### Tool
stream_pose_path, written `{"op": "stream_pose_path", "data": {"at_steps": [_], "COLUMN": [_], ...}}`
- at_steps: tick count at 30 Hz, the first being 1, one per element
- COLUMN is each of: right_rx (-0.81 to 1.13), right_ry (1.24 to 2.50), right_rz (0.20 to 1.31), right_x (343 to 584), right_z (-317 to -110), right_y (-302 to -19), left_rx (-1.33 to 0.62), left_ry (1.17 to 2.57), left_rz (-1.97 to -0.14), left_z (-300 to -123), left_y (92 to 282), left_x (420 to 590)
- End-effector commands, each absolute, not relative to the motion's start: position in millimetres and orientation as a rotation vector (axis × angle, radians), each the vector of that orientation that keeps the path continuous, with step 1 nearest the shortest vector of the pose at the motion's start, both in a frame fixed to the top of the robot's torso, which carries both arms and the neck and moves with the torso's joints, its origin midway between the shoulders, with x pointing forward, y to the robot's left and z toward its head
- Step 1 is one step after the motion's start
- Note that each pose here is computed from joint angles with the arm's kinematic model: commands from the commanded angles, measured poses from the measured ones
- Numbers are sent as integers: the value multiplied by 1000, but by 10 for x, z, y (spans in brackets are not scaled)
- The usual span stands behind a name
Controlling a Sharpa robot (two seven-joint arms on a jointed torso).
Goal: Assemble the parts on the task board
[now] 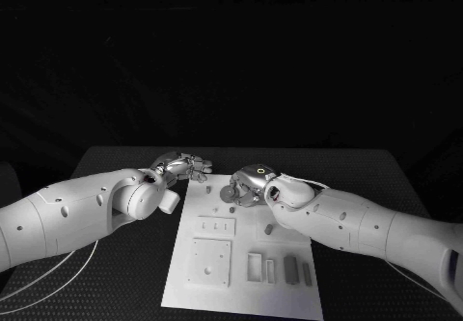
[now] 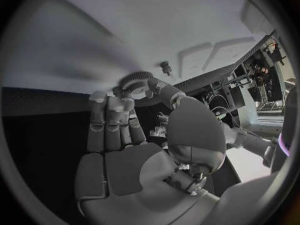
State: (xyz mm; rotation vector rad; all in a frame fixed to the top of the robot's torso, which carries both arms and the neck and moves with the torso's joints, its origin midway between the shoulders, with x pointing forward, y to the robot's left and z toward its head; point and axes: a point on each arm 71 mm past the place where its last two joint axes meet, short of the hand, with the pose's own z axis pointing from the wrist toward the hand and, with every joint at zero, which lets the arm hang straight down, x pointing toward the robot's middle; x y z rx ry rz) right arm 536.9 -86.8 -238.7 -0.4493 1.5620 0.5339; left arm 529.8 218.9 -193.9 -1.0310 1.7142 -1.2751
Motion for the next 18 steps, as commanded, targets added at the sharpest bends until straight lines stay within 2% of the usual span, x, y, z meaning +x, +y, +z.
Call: {"op": "stream_pose_path", "data": {"at_steps": [1,6,13,18], "right_rx": [-353,-263,-189,-117], "right_ry": [1491,1430,1394,1435], "right_rz": [688,778,823,840], "right_x": [5348,5356,5337,5339], "right_z": [-2311,-2190,-2005,-1887], "right_y": [-913,-1033,-1242,-1550], "left_rx": [-1026,-1028,-1035,-1037], "left_ry": [1714,1709,1691,1680], "left_rz": [-1285,-1280,-1263,-1254], "left_z": [-1927,-1926,-1927,-1929], "left_y": [2185,2211,2308,2370], "left_x": [5298,5302,5330,5359]}}
